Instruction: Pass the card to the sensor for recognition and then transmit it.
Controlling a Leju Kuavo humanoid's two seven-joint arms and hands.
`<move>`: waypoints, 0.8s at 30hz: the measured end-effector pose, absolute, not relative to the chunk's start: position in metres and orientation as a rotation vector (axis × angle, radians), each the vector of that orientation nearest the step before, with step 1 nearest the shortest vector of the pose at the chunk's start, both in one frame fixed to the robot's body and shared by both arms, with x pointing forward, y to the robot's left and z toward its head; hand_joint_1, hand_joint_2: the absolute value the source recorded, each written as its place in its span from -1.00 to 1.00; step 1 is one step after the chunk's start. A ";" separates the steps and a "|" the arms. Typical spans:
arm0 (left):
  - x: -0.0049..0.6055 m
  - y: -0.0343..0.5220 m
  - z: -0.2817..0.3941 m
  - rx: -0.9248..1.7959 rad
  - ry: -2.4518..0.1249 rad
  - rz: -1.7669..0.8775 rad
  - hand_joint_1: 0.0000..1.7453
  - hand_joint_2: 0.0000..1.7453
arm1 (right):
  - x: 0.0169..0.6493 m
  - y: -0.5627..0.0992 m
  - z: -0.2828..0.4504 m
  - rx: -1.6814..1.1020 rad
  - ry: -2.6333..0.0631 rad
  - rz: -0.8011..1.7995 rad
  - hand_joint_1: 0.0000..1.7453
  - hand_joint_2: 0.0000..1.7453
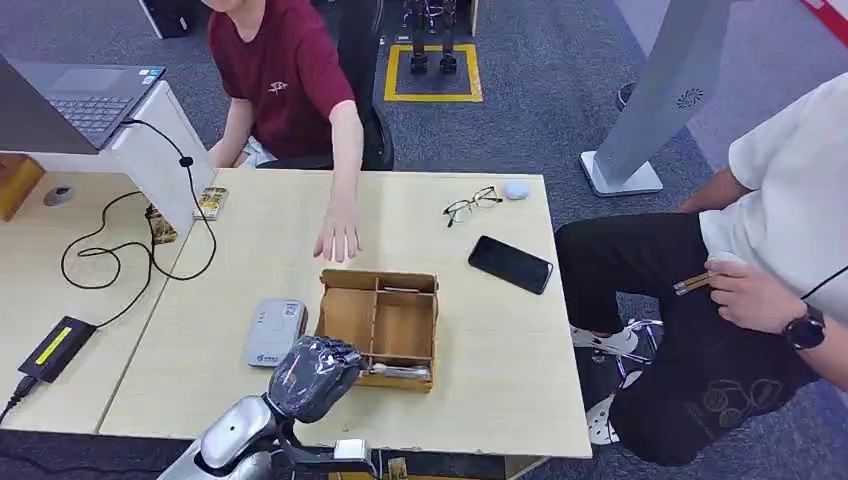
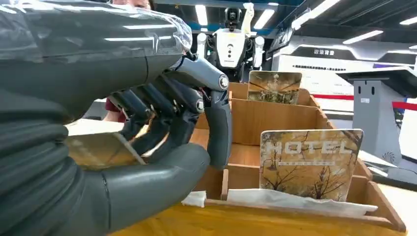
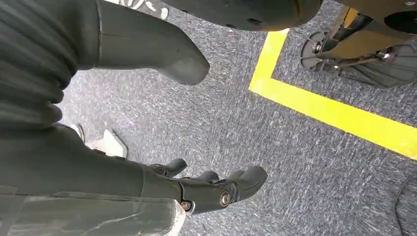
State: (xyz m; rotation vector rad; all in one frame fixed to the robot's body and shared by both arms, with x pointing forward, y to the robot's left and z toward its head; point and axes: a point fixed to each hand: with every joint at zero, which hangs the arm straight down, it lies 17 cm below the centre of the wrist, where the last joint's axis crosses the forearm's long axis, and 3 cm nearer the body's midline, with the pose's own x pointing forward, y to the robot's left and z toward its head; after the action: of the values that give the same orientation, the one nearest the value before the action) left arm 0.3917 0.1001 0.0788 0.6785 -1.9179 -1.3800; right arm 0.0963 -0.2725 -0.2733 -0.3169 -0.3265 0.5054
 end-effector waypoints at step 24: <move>0.388 0.097 0.082 0.626 -1.954 -1.360 1.00 1.00 | 0.096 -0.273 -0.273 -0.317 -0.323 0.505 -1.00 1.00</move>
State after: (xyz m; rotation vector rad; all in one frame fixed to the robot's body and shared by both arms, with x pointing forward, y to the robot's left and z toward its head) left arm 0.3880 0.0969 0.0821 0.6262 -1.9539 -1.3602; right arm 0.0958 -0.2727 -0.2735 -0.3172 -0.3232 0.5054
